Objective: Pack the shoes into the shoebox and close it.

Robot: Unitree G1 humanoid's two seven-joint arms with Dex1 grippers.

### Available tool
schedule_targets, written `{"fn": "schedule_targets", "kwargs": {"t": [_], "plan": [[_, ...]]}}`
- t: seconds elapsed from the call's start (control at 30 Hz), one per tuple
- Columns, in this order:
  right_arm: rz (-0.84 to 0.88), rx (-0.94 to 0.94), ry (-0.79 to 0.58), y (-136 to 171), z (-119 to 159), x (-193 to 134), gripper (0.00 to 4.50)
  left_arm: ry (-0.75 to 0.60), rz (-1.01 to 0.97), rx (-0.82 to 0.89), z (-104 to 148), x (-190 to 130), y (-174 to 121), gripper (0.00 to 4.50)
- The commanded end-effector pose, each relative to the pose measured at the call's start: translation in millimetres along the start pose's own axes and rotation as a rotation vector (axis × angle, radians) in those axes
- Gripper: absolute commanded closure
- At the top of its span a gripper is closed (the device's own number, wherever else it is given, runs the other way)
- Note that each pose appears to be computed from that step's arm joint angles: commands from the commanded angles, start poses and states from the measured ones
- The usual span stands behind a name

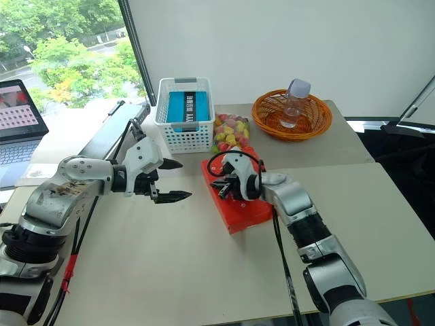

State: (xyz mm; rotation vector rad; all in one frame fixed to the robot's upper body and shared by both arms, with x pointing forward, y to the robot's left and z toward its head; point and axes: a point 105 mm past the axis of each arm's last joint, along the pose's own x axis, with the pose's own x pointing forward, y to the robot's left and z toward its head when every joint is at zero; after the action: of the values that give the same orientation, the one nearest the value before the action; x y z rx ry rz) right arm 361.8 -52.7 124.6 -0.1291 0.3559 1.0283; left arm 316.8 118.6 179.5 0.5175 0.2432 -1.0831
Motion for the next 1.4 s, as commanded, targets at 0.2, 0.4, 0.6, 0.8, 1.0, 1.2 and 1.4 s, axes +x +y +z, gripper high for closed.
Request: {"fn": "schedule_targets", "kwargs": {"t": [0.2,0.4,0.6,0.8,1.0,1.2,1.4], "plan": [[-0.068,-0.062,-0.145,-11,38,-73,4.45,-0.071,0.027,-0.012,6,2,3,0.0],[-0.121,-0.182,-0.123,-6,33,-113,2.83,-0.097,0.031,-0.033,-3,9,2,0.0],[-0.206,-0.224,-0.08,-8,23,-142,0.72,-0.21,0.068,-0.039,-1,9,1,0.0],[-0.401,-0.255,-0.146,-25,27,-177,0.04,-0.284,0.131,-0.043,-6,4,-4,0.0],[-0.849,-0.104,-0.293,-73,-5,-245,0.04,-0.311,0.371,-0.083,-29,2,8,0.0],[-1.112,0.063,-0.307,-77,-79,-270,0.04,-0.288,0.643,-0.215,-75,8,2,0.0],[-1.178,0.061,-0.276,-67,-115,-244,0.04,-0.27,0.805,-0.295,-100,14,-4,0.0]]}}
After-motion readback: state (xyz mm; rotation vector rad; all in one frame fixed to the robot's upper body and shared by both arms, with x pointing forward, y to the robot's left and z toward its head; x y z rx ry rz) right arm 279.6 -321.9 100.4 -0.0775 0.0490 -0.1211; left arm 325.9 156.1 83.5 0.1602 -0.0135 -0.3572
